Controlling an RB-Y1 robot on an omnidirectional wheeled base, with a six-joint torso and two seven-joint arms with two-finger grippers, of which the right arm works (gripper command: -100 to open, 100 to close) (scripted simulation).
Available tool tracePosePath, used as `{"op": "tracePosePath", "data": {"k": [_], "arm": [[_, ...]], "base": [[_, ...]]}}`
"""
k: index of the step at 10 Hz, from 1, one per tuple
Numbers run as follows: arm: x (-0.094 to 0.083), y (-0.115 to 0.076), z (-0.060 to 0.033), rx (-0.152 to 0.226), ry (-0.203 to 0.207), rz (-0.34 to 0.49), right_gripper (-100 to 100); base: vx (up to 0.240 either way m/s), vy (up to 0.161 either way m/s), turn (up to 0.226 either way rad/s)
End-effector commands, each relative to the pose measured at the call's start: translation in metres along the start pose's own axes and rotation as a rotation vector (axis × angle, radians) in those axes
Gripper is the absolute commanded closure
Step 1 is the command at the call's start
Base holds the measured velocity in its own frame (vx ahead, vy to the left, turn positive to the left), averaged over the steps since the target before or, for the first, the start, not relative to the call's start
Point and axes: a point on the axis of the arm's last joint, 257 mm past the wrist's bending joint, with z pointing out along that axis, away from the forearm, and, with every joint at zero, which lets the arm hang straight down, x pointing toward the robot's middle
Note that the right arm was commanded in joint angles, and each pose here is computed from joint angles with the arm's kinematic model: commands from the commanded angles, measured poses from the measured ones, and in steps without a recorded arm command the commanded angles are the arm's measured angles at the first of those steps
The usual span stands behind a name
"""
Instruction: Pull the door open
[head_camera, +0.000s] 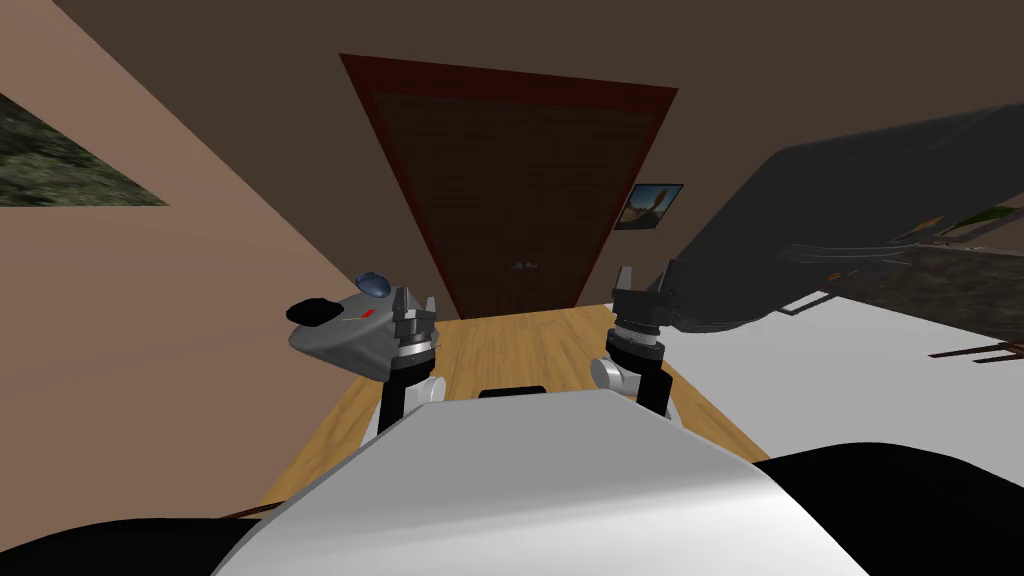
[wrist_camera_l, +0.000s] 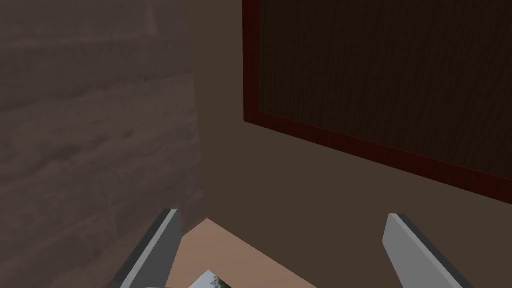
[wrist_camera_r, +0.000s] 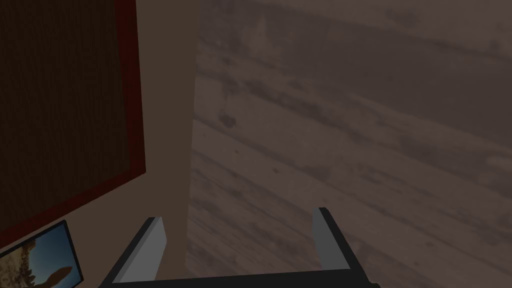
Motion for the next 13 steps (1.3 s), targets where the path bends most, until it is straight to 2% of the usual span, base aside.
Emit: {"op": "tracePosePath", "data": {"k": [1, 8, 13], "arm": [[0.001, -0.011, -0.0027, 0.016, 0.004, 0.002, -100], [0.002, -0.062, -0.0178, 0.096, 0.02, 0.012, -100], [0.002, -0.106, -0.0332, 0.167, 0.032, 0.019, -100]], "base": [[0.039, -0.007, 0.038], [0.097, -0.009, 0.03], [0.09, -0.014, 0.04]]}}
